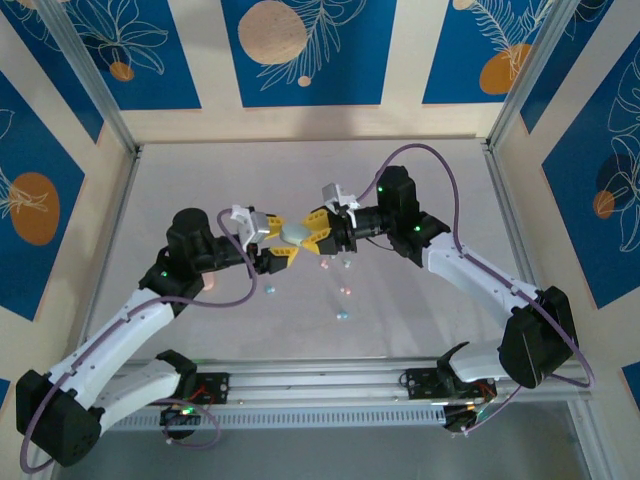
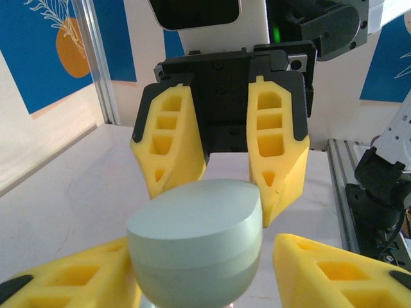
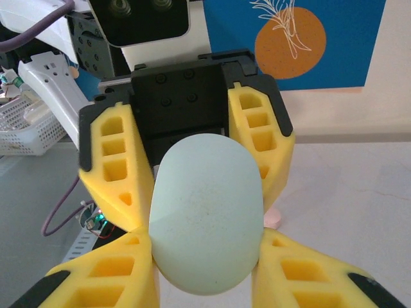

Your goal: Insert wireless bluetooth earbuds into charging case

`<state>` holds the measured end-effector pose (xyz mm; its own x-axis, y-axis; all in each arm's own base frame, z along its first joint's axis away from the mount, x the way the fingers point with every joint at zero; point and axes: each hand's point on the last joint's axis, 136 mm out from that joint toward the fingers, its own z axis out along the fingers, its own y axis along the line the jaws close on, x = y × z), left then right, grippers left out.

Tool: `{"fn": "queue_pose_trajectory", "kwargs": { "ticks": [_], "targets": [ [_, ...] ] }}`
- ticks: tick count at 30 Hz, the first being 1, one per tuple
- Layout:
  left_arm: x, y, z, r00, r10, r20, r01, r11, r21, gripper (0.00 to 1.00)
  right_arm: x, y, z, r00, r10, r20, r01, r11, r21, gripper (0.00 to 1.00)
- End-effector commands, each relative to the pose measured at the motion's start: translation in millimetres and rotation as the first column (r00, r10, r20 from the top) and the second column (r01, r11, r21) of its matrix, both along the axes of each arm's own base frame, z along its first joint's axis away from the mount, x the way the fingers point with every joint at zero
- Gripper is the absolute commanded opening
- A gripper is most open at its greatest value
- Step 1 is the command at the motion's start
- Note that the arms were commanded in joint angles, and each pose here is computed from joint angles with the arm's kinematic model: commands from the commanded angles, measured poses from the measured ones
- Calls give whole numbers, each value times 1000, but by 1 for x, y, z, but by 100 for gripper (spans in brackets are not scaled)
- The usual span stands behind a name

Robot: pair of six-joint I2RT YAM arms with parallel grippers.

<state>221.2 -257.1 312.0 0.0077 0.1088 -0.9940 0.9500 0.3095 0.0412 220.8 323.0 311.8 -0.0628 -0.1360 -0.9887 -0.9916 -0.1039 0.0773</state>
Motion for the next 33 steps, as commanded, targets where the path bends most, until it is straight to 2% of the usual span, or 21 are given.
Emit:
{"fn": "queue_pose_trajectory", "kwargs": {
  "ticks": [1,9,16,27,30,33],
  "targets": [
    [-5,-3,15,998,-44,47,46,998,-36,50,1,0,10,1000,6,29,-7,1000,15,34],
    [-3,-6,15,998,-58,19,58,997,-43,39,3,1,12,999,-12,52,11,1000,22,34],
    [-5,-7,19,997,-73,10,74,995,-64,47,5,1,12,997,-28,71,26,999,24,34],
    [-8,-9,20,995,-95,-4,95,993,-73,50,5,1,11,995,-39,91,37,999,25,34],
    [-8,-9,19,995,-99,-11,98,993,-68,48,5,1,11,995,-41,94,39,999,28,34],
    [-7,-10,18,995,-101,-14,100,993,-64,42,5,1,11,995,-42,93,40,999,26,34]
  ]
}}
